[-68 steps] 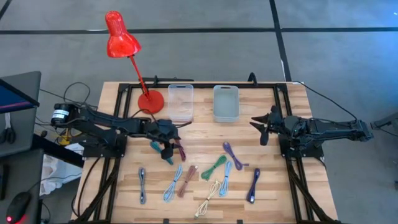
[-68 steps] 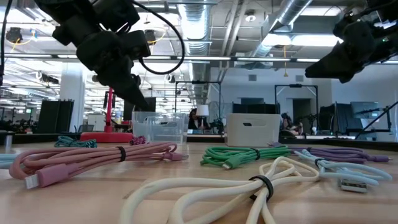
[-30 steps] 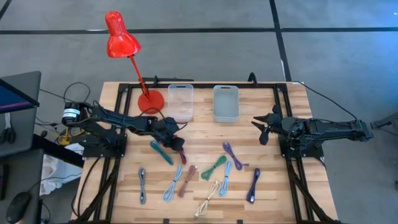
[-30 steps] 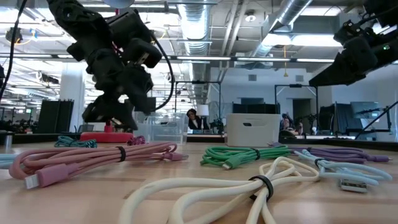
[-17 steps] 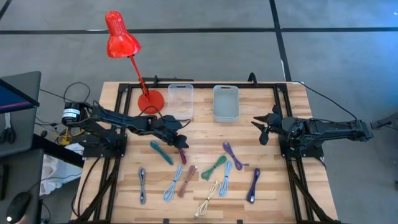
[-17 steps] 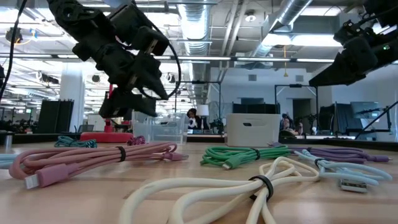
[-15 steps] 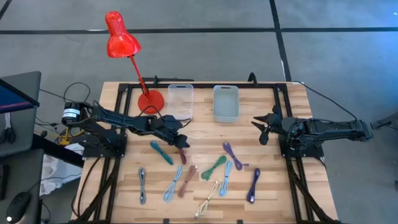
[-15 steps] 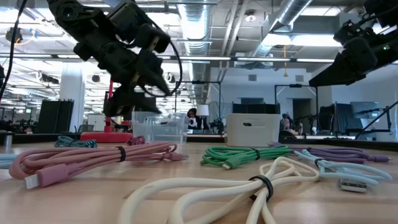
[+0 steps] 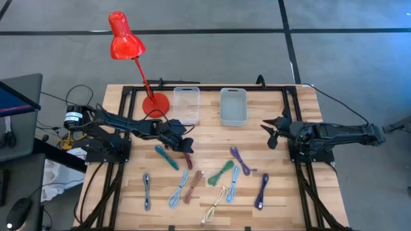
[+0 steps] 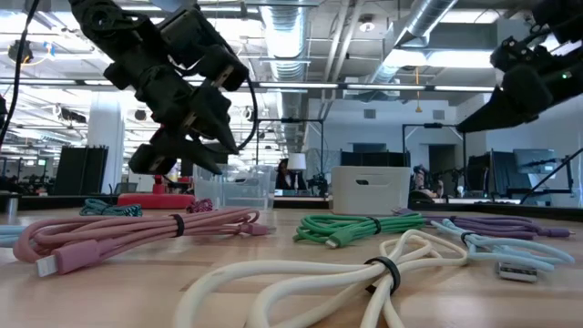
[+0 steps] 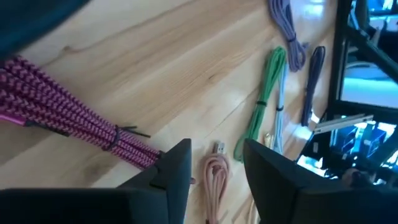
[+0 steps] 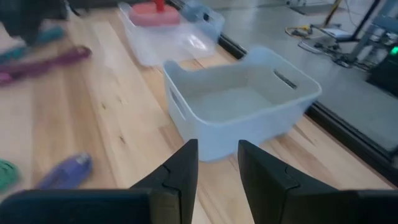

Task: Pick & Place USB Port
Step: Put the pink patterned USB cable into the transparent bin

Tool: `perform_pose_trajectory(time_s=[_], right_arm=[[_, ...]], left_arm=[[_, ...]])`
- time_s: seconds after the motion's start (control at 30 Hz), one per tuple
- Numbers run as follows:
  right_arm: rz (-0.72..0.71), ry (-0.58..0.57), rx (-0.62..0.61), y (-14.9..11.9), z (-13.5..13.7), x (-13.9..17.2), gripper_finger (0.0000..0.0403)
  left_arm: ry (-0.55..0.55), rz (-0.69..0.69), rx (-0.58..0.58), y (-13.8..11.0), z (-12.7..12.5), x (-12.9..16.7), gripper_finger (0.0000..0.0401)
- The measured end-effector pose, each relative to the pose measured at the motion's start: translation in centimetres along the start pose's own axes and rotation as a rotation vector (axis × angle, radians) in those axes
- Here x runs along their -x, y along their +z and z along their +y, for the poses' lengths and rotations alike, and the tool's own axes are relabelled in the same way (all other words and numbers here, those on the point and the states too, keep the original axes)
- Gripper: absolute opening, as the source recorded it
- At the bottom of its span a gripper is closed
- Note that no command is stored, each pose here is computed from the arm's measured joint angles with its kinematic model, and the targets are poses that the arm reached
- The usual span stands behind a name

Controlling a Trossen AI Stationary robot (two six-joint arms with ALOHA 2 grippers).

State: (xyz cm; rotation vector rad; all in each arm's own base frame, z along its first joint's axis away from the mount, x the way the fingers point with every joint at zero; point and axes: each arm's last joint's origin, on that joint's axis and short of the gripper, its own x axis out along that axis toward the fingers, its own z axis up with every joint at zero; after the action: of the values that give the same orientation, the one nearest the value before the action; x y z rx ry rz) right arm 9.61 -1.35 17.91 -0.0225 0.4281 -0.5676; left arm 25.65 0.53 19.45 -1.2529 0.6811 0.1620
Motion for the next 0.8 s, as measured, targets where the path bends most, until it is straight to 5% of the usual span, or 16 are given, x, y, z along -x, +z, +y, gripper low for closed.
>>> perform_pose_trajectory(time_s=[0.33, 0.7, 0.8], right_arm=[[0.017, -0.024, -0.006, -0.7, 0.0, -0.3, 0.0107], [0.012, -0.067, -0.009, -0.7, -0.2, -0.4, 0.0107], [0.006, -0.07, -0.013, -0.6, -0.2, -0.4, 0.0107]], left_arm=[[0.119, 0.031, 0.04, 1.2, -0.5, 0.9, 0.0086], [0.356, 0.138, 0.024, 1.2, 1.6, 2.2, 0.0082], [0.342, 0.118, 0.018, 1.3, 1.4, 2.0, 0.0083]])
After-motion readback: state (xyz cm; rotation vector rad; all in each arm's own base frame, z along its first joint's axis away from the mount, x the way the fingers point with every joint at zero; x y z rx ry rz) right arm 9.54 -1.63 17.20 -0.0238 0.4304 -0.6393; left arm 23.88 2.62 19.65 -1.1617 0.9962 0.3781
